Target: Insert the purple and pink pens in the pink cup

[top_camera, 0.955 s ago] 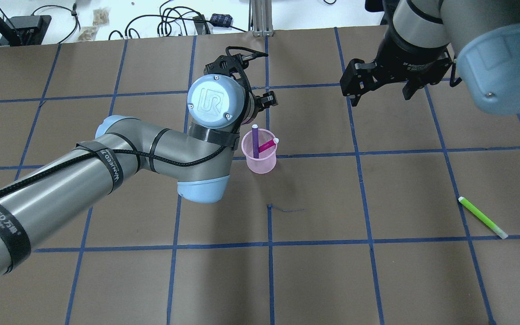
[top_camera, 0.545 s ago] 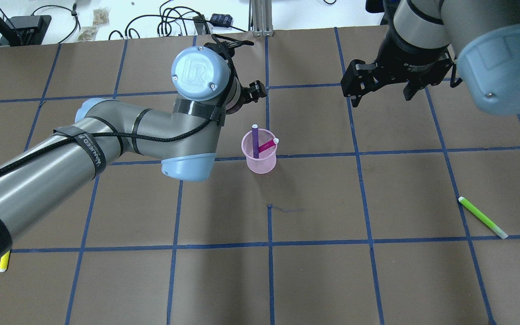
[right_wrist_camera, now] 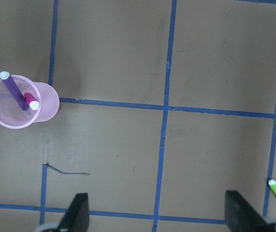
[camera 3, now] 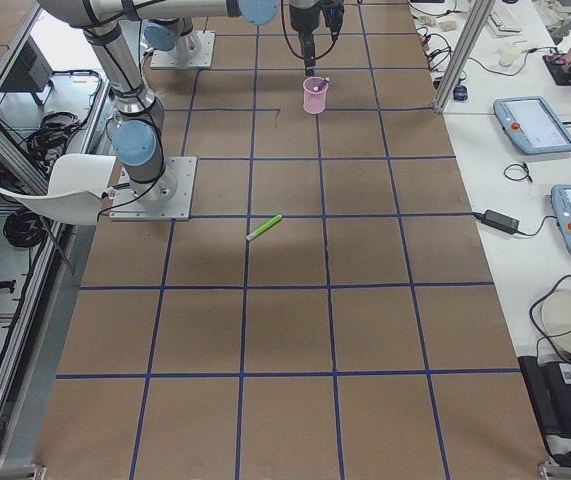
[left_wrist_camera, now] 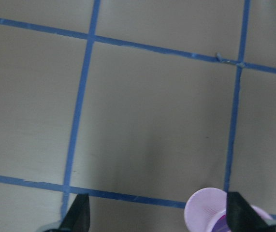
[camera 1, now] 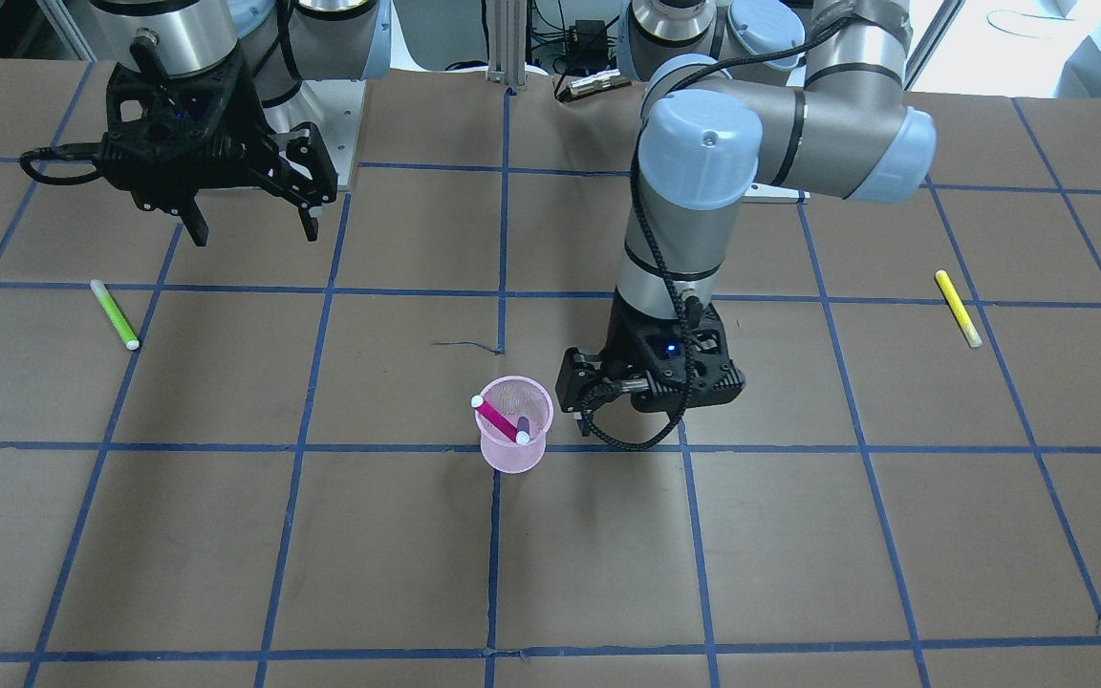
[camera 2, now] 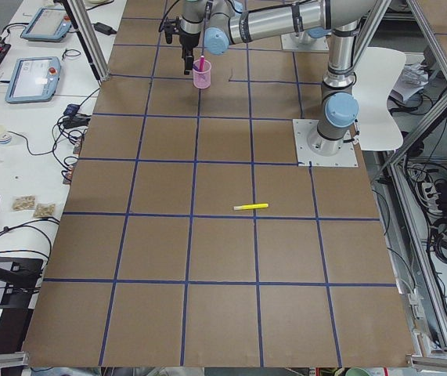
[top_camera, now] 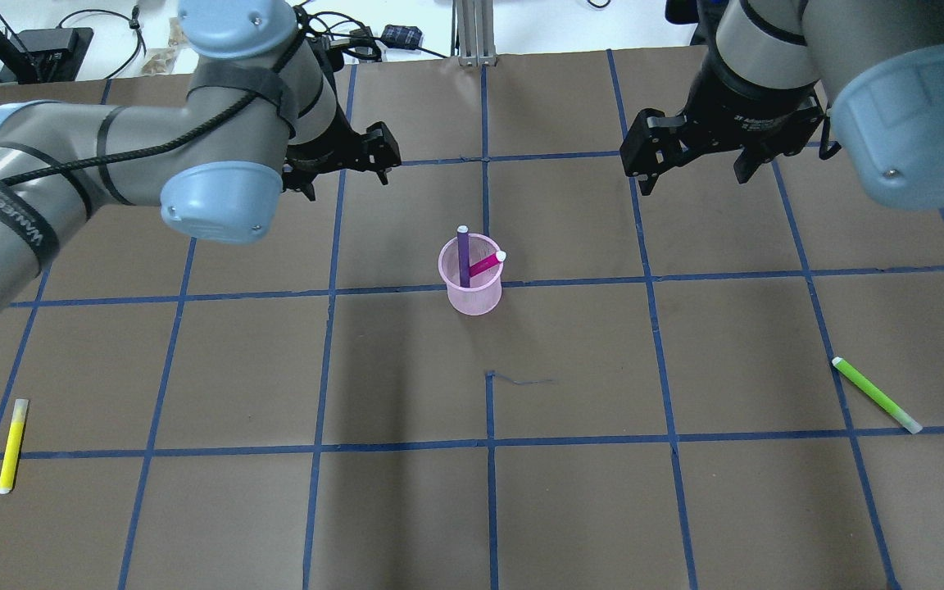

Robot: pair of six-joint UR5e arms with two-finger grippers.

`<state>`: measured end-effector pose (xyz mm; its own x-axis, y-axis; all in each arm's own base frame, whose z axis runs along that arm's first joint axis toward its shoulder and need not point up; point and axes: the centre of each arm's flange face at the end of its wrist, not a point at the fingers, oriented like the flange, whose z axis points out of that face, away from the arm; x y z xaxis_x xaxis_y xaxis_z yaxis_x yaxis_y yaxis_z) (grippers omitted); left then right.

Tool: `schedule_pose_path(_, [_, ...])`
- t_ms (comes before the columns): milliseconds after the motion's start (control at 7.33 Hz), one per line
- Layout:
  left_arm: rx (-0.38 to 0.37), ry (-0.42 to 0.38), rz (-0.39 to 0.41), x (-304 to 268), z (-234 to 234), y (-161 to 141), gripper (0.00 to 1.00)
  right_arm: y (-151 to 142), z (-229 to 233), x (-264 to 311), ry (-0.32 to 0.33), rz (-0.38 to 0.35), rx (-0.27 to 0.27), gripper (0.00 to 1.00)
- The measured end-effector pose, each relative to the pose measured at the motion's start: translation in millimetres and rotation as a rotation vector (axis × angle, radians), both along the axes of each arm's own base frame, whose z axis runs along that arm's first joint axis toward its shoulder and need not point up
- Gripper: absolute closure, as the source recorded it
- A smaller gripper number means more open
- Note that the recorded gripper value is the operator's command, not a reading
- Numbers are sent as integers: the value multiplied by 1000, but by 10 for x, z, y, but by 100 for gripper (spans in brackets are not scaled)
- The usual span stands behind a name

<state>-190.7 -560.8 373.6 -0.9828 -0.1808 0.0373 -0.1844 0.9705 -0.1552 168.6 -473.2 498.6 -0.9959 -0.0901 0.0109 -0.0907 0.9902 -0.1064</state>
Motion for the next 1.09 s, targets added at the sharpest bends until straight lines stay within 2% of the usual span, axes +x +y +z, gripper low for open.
schedule_pose_path(273, [96, -16, -11, 455, 283, 175, 0, 1, -8, 0, 0, 1, 1, 0])
schedule_pose_path(545, [132, -12, -68, 771, 541, 344, 0, 0, -5, 0, 0, 3, 0, 0])
schedule_pose_path(955, [177, 16, -63, 899, 680, 482, 0, 4, -20, -1, 1, 3, 4, 0])
schedule_pose_path(1091, [175, 12, -95, 892, 731, 549, 0, 4, -22, -1, 1, 3, 4, 0])
